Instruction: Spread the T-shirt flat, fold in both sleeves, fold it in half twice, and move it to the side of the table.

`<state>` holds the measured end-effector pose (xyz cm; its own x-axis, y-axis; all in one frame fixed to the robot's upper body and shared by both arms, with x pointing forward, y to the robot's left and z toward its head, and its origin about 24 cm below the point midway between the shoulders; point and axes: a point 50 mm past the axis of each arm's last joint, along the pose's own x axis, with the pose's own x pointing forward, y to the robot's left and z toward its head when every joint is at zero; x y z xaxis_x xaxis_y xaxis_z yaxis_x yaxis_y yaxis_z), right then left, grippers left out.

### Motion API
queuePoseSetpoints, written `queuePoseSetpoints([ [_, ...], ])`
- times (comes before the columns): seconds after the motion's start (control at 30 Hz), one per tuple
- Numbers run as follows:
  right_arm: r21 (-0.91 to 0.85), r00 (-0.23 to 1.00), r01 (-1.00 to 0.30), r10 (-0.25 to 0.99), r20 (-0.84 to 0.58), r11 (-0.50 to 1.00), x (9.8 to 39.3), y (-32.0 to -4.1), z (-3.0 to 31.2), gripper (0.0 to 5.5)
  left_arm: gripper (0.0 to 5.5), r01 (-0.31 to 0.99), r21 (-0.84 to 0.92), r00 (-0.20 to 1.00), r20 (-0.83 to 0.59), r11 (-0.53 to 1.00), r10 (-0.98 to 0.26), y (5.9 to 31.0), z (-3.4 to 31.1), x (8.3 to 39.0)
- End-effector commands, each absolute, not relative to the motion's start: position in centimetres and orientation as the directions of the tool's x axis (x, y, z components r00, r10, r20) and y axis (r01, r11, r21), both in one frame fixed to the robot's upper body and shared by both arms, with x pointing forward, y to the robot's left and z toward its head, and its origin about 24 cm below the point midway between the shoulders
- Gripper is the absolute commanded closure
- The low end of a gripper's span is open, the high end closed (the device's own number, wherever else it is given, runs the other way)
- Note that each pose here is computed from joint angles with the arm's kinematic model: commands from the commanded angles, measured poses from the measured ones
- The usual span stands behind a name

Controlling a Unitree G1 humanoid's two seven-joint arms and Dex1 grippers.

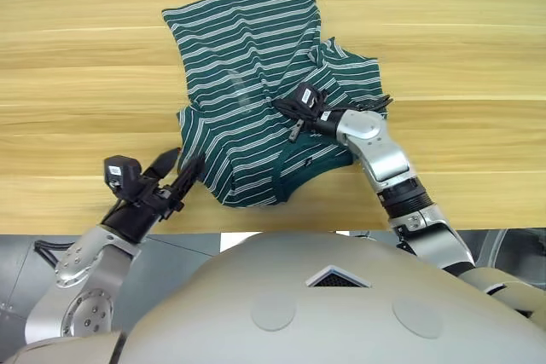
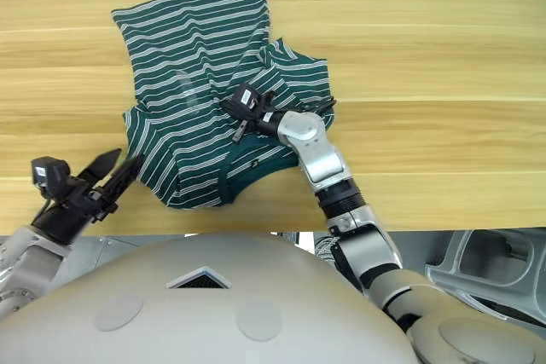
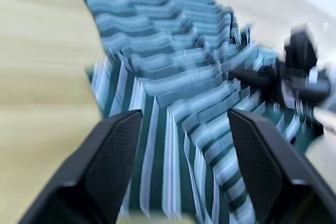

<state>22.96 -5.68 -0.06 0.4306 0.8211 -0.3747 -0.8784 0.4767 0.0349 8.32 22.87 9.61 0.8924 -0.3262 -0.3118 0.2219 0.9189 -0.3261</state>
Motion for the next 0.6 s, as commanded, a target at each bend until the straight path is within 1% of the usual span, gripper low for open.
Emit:
queuePoseSetpoints([
  [0.03,0.010,0.437,-0.877,0.806,-0.400,0.480,23.5,-5.1,0.2,5.47,2.59,0.214,-0.261,0.928,-0.246,0.941,-0.279,23.8,11.6,8.2],
  [0.13,-0.058,0.510,-0.844,0.765,-0.394,0.533,24.8,-5.7,0.7,5.47,2.59,0.178,-0.320,0.928,-0.260,0.931,-0.267,23.2,11.7,6.9],
  [0.2,-0.083,0.559,-0.815,0.740,-0.375,0.573,25.5,-6.4,1.3,5.47,2.59,0.123,-0.372,0.930,-0.280,0.920,-0.238,23.2,11.5,6.2],
  [0.27,-0.092,0.597,-0.788,0.719,-0.357,0.608,26.1,-7.0,2.0,5.47,2.59,0.033,-0.439,0.920,-0.338,0.898,-0.199,23.2,10.3,5.5],
  [0.4,-0.127,0.645,-0.756,0.699,-0.308,0.642,26.9,-7.9,3.7,5.47,2.59,-0.104,-0.539,0.832,-0.507,0.836,-0.223,21.5,6.3,3.9],
  [0.6,-0.201,0.685,-0.727,0.673,-0.280,0.657,27.0,-9.3,5.2,5.47,2.59,-0.216,-0.555,0.761,-0.611,0.804,-0.217,20.9,3.5,3.0],
])
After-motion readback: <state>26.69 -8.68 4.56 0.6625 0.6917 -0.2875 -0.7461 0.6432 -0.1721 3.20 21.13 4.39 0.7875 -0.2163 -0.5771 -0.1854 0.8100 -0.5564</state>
